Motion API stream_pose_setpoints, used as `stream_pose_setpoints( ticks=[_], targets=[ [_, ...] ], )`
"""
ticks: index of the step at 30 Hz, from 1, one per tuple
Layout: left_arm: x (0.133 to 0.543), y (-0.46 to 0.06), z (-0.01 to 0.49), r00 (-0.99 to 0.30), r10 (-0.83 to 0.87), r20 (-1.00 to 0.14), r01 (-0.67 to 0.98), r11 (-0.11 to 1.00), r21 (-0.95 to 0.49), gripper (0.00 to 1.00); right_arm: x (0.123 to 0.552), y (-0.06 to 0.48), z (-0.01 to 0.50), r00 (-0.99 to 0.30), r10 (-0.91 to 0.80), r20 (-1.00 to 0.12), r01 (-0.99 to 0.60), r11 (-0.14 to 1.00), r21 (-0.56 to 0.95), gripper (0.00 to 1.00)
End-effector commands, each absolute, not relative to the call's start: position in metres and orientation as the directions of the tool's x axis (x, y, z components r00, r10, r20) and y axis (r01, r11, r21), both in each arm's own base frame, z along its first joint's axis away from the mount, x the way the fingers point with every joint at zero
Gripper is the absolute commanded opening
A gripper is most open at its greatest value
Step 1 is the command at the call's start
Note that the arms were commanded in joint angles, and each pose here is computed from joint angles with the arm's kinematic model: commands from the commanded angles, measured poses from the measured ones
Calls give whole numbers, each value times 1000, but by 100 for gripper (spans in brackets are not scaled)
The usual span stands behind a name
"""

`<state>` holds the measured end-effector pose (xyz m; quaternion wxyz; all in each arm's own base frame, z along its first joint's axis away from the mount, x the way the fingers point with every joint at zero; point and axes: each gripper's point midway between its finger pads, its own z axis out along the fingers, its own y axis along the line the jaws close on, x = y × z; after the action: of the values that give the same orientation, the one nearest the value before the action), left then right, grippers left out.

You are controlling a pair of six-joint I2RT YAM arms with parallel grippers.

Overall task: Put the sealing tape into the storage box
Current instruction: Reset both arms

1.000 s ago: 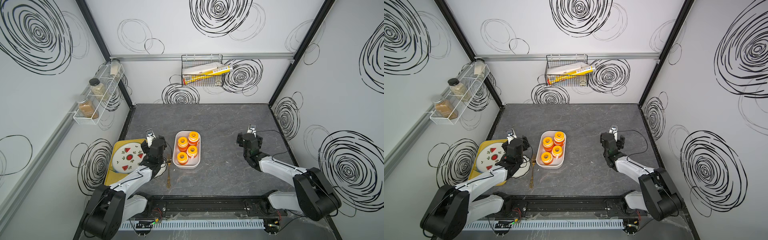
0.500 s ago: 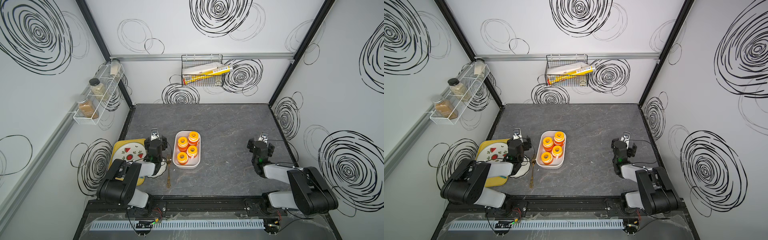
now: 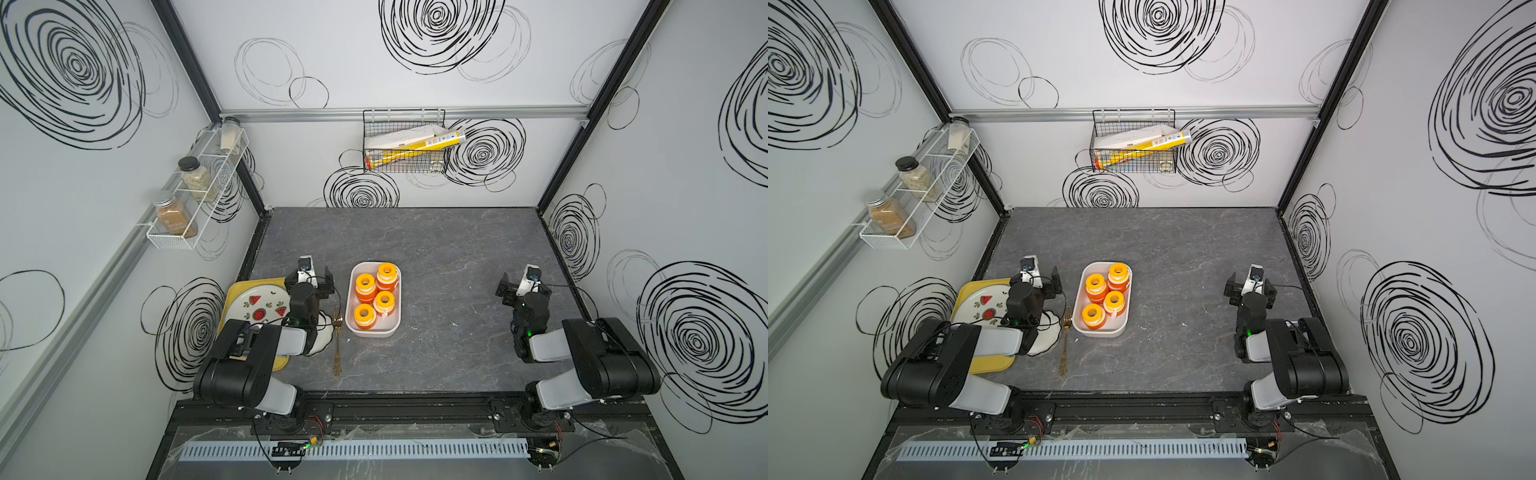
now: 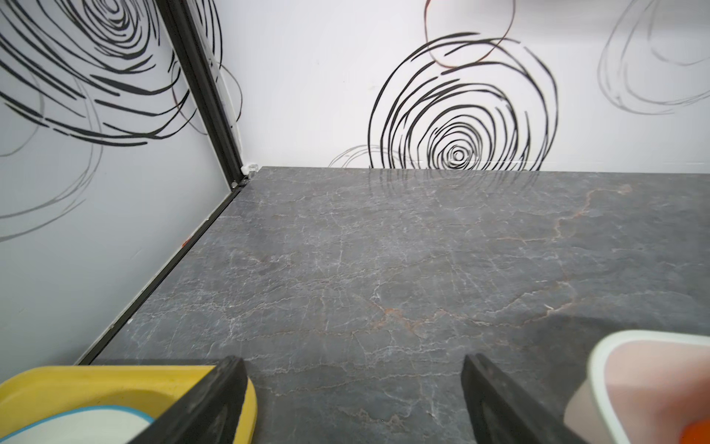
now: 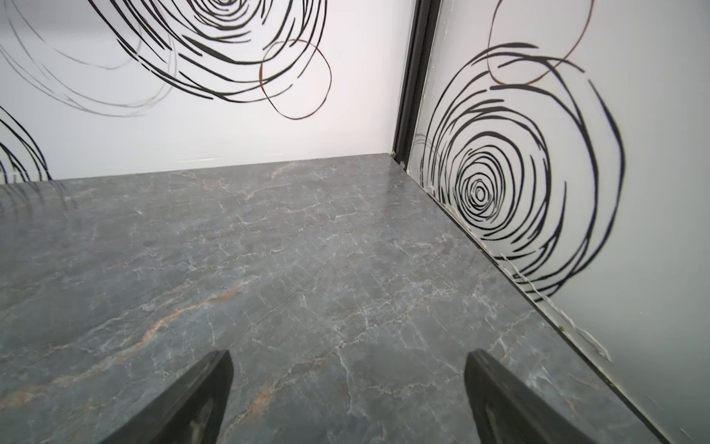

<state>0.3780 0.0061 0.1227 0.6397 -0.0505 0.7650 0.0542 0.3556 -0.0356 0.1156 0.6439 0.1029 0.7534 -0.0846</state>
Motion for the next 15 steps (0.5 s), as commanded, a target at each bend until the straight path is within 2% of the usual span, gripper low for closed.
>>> stream_pose_setpoints(
  ticks=[1,3,4,5,6,15],
  targets=[
    [366,2,141,-24,-4,-1000,-84,996,-2,90,362,-28,125,-116,52,-992,208,978,27,100],
    [372,0,128,-121,-11,-993,-70,998,-3,89,361,-28,125,-117,53,-992,208,978,28,100],
    [373,3,131,-92,-16,-996,-79,997,-9,89,362,-28,124,-121,52,-991,208,978,26,100],
    [375,5,136,-68,-29,-997,-83,996,-23,96,361,-28,124,-127,53,-990,208,978,26,100],
    [380,10,128,-128,-48,-991,-99,994,-36,99,361,-28,126,-116,52,-992,208,978,27,100],
    [383,15,125,-143,-74,-987,-94,994,-61,99,361,-28,125,-123,52,-991,209,978,26,100]
  ],
)
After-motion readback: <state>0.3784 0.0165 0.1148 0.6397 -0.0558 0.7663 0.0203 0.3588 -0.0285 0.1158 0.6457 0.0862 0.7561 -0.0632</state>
